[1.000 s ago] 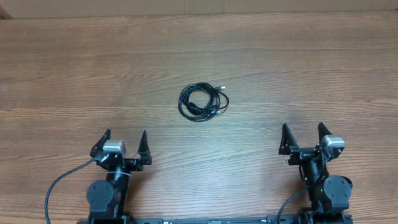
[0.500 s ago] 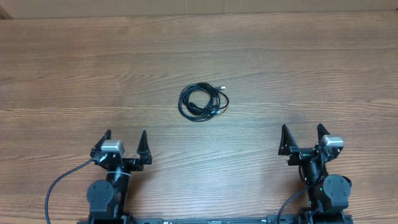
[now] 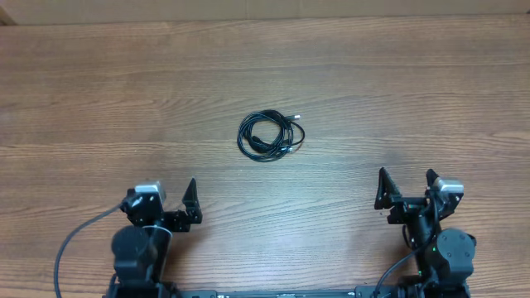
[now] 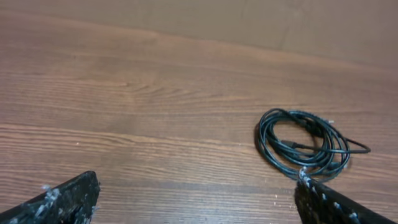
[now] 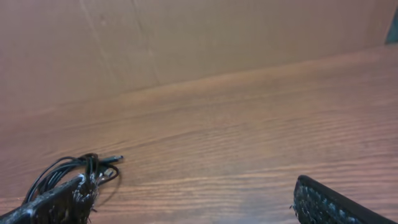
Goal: Untangle cables
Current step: 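Move the left gripper over the black cable coil and grasp it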
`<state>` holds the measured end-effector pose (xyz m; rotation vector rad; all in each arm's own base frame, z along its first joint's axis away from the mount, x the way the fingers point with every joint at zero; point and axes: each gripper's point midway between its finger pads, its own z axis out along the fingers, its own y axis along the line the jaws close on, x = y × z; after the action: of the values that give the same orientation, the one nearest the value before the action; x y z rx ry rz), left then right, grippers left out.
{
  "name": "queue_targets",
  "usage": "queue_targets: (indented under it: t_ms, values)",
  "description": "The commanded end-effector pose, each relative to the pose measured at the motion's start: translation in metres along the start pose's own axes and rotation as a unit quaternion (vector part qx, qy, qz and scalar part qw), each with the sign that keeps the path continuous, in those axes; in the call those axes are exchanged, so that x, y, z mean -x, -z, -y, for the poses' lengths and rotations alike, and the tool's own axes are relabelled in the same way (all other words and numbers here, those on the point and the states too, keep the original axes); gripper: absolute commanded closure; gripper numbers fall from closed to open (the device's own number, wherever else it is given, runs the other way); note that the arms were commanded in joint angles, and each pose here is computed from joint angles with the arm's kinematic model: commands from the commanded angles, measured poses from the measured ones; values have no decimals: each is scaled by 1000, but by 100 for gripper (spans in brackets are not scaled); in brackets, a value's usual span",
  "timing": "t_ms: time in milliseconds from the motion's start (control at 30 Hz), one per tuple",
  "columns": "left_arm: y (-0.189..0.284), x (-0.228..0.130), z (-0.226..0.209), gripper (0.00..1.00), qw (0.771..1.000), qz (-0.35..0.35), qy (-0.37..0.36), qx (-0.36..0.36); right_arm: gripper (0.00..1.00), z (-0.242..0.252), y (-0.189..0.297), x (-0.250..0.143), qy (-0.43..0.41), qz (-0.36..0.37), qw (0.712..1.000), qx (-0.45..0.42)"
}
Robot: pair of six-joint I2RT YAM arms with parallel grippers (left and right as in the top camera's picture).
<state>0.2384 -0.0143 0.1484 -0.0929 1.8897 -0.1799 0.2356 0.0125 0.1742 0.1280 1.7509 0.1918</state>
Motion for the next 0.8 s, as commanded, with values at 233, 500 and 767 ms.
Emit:
queue_targets:
  t_ms: [233,500,767]
  values:
    - [-9,47,17,1,995,-96,-6,-16,0,-5,-12,31,-6,-76,997,-19]
    - [-12,70,20,0,973,-232,9,3,0,-20,-31,35,-17,-237,971,-12]
    - [-16,79,23,1,956,-289,38,15,0,-31,-51,39,-30,-335,942,-7]
